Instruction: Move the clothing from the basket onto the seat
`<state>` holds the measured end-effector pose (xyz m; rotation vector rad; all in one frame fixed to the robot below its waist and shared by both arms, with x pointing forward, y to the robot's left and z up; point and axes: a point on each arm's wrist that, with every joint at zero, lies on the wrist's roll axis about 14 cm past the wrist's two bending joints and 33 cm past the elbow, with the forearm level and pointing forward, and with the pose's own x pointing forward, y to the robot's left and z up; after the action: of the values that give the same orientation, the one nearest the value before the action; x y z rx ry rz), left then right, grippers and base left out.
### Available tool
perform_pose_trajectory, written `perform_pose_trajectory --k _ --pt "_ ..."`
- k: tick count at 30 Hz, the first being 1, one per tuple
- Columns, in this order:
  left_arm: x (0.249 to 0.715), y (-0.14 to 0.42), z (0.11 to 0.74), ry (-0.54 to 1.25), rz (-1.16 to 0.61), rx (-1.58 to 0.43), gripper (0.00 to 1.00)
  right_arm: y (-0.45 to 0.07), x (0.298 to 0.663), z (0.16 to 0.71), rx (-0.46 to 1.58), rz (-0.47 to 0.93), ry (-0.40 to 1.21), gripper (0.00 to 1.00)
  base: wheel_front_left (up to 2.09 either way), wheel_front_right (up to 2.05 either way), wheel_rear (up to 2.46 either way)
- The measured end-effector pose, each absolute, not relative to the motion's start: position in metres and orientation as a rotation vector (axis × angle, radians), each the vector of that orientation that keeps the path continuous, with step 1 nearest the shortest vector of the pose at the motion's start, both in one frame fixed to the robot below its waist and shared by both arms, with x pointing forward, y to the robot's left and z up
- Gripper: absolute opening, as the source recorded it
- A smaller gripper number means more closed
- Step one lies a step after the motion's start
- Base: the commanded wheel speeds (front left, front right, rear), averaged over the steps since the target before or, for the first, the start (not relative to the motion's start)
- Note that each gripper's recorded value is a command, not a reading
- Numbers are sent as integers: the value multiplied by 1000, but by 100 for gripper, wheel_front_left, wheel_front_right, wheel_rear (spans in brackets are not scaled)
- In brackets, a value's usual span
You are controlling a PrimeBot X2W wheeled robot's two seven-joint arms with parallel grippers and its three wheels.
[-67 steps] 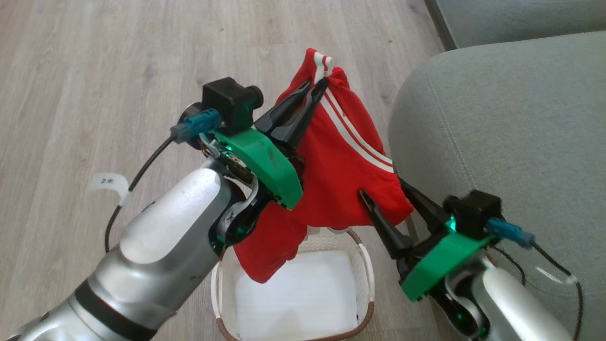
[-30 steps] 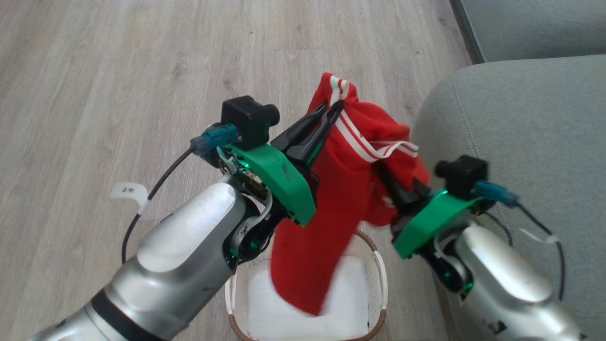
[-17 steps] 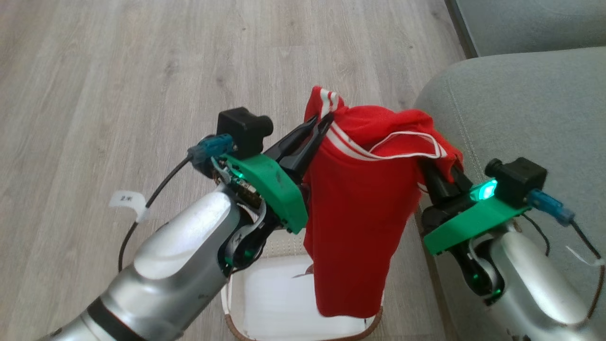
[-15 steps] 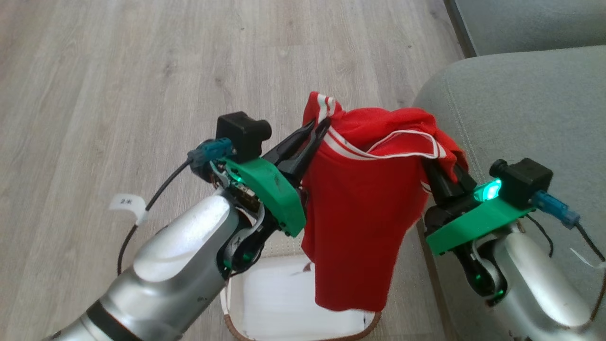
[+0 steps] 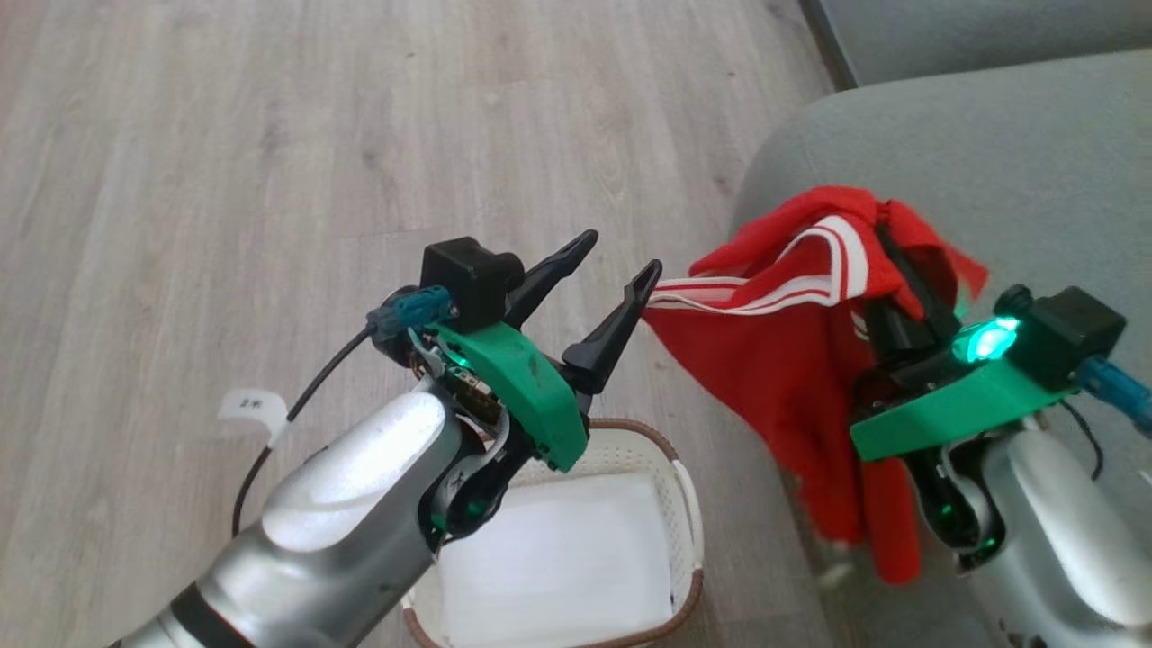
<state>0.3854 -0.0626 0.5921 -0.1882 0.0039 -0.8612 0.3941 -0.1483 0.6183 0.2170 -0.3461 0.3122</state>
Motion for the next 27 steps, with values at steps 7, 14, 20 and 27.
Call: perform_pose_trajectory --k 7,14,20,27 --pt "376 -90 598 -21 -949 -199 100 -183 379 635 169 228 -397 0 0 0 0" --pt "368 -115 601 -28 -1027 -212 100 -212 359 645 125 147 -418 0 0 0 0" --pt "358 -138 593 -3 -1099 -212 100 -236 339 658 93 73 -456 0 0 0 0" --pt "347 -164 591 0 -1183 -213 100 -262 313 655 68 -25 -451 0 0 0 0"
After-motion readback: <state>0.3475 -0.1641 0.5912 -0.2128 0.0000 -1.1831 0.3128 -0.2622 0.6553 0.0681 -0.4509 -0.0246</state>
